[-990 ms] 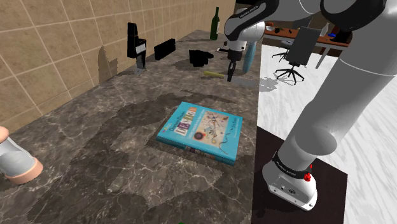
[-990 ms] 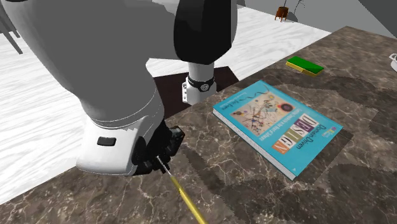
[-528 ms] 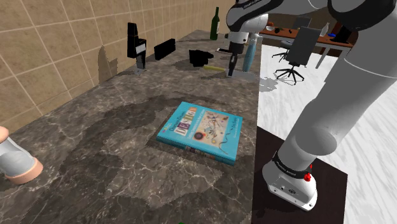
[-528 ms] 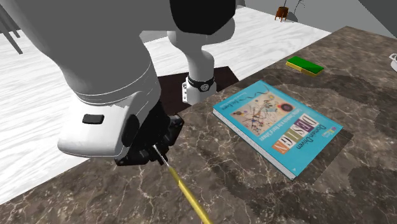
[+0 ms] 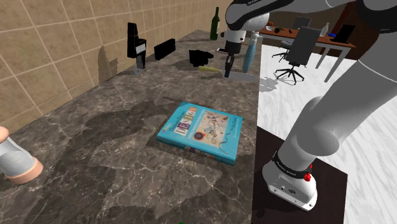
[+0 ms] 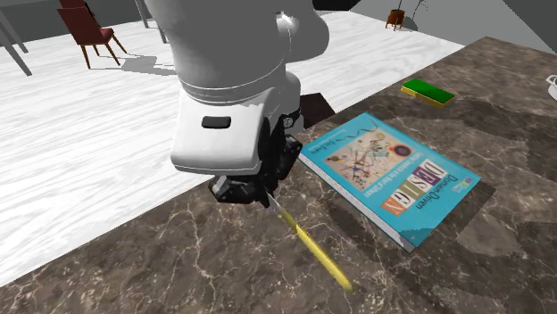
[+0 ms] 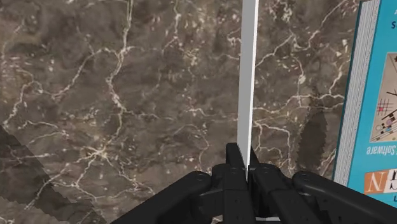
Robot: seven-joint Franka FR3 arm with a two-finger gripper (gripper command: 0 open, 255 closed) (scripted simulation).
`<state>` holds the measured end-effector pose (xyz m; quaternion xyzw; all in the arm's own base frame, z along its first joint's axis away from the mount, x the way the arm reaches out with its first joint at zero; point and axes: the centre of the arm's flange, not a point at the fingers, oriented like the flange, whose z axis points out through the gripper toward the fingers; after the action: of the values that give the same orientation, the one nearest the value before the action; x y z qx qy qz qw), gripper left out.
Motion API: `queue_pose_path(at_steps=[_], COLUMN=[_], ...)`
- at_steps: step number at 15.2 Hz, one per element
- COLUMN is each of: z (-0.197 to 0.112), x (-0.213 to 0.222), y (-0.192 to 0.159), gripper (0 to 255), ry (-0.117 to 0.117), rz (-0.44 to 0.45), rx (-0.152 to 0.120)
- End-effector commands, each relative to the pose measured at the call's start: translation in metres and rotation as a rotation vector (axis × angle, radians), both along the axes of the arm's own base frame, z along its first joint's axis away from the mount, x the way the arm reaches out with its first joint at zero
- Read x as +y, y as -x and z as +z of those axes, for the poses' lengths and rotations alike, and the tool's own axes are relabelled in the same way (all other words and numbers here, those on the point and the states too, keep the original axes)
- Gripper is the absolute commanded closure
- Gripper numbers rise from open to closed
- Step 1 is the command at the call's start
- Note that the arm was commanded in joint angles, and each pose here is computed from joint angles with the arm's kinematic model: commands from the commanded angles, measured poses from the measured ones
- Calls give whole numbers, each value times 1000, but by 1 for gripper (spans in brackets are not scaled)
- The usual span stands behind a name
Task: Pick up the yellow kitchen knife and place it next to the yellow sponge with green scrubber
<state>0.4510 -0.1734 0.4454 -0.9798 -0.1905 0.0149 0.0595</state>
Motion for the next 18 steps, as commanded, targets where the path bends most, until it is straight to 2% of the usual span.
queue_pose_path(at_steps=[1, 18], z=[-1, 0], x=[26, 243], y=[12, 71], gripper=[255, 255], ry=[1, 1], rz=[-1, -1], rx=[0, 1])
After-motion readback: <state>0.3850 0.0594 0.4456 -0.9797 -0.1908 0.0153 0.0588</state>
